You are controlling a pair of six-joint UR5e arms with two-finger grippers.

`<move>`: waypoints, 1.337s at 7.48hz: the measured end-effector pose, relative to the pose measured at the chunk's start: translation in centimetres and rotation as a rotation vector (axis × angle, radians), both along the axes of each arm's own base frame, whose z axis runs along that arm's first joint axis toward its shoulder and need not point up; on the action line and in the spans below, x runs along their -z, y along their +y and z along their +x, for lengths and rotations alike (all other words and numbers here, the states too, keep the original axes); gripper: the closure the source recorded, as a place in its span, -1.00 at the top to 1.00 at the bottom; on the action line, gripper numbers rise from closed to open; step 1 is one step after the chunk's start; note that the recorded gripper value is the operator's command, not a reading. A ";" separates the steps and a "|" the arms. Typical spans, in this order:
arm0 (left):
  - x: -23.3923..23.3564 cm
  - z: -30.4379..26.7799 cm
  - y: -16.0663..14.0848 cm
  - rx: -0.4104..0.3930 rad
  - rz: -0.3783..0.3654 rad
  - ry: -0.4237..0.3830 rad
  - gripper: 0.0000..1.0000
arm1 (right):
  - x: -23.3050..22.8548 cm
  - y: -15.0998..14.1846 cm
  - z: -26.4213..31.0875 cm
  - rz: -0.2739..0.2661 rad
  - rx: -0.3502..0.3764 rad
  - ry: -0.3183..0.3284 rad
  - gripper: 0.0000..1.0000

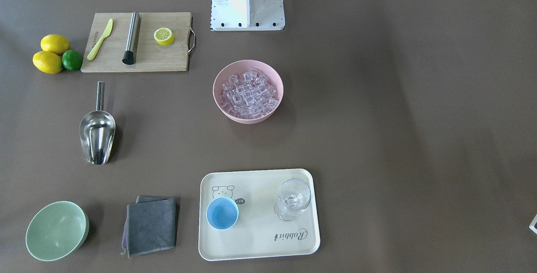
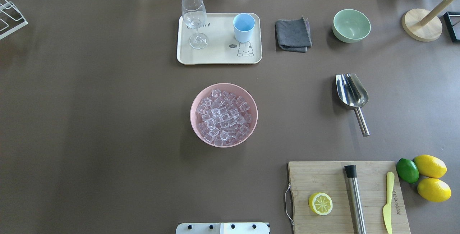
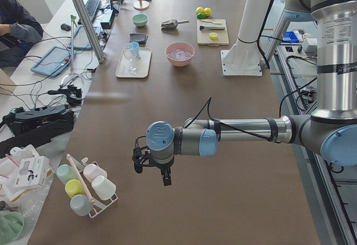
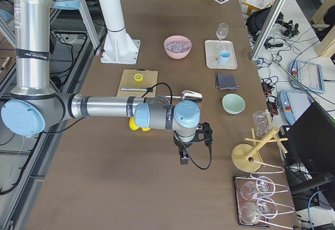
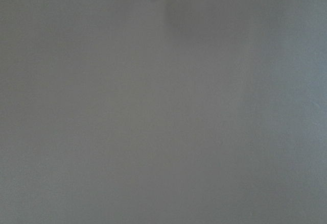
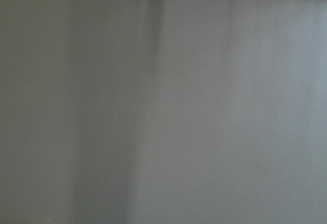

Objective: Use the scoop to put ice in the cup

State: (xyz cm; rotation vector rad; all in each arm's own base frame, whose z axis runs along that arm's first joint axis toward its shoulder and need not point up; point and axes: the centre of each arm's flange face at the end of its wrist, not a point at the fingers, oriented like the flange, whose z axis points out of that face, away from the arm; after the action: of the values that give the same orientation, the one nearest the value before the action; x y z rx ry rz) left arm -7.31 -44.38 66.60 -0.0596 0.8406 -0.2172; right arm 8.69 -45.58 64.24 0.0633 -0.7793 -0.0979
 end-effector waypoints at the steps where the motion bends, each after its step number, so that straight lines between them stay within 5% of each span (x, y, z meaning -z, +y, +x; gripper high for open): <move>1: -0.1 0.0 0.0 -0.001 0.000 0.000 0.96 | 0.0 -0.1 0.0 0.000 0.000 0.000 0.99; 10: -0.9 0.5 -0.5 -0.010 0.011 0.009 0.96 | 0.0 0.2 -0.2 -0.010 -0.006 -0.023 0.99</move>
State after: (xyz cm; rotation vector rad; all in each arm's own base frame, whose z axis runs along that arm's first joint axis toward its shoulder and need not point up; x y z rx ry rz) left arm -6.83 -44.90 67.53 -0.0545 0.8499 -0.2034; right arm 8.49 -45.34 64.19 0.0574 -0.8027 -0.0871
